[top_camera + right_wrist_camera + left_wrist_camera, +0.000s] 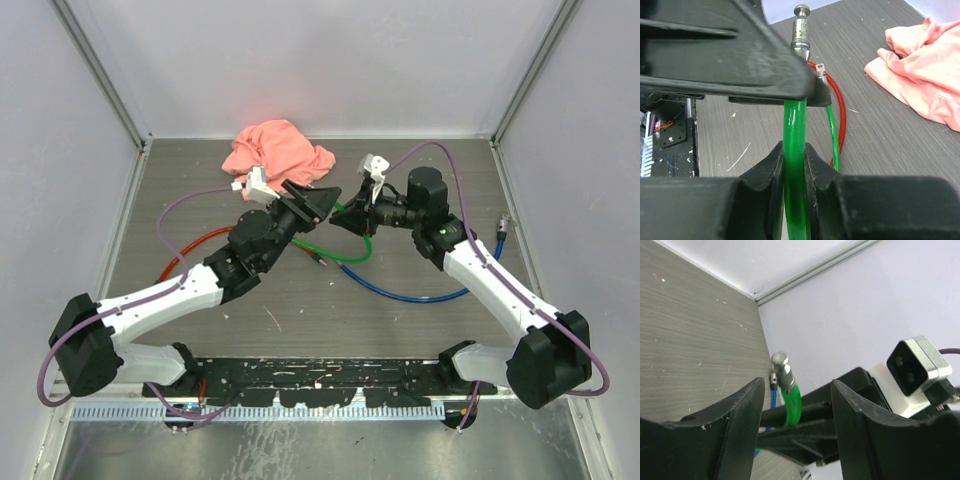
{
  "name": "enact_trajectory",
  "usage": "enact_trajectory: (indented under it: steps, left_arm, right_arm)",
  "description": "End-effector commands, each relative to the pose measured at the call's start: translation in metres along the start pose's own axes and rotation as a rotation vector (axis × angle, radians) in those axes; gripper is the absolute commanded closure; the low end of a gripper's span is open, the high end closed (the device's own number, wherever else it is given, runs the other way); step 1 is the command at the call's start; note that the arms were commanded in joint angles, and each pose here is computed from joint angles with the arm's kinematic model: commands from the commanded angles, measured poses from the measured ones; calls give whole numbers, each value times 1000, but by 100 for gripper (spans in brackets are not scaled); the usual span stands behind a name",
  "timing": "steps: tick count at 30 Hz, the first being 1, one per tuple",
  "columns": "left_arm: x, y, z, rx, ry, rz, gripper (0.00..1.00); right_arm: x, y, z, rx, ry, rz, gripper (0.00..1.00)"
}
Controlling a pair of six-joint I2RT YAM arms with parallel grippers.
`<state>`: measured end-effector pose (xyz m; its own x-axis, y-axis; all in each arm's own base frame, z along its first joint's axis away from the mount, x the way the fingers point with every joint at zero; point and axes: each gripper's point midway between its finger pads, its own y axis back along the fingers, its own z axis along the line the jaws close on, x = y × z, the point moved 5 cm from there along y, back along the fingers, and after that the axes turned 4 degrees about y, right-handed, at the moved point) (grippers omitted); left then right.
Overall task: Lock with the key
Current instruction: Lock the lock.
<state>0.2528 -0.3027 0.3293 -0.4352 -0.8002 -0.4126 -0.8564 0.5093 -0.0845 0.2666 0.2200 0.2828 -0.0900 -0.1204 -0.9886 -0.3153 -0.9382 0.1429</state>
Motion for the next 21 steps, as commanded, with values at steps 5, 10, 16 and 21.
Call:
enact_trajectory:
  steps: [5, 10, 16, 21]
  left_arm:
    - [-5, -21, -18, 36, 59, -65, 64]
    - [-6, -18, -22, 70, 57, -56, 100]
    - [-31, -6, -33, 149, 72, -32, 100]
    - [-41, 0, -35, 169, 75, -13, 100]
  right_arm:
    - [-12, -3, 7, -40, 59, -54, 99]
    - [-8, -1, 12, -63, 73, -48, 91]
    - [13, 8, 19, -101, 80, -19, 62]
    - [12, 14, 24, -139, 68, -34, 70]
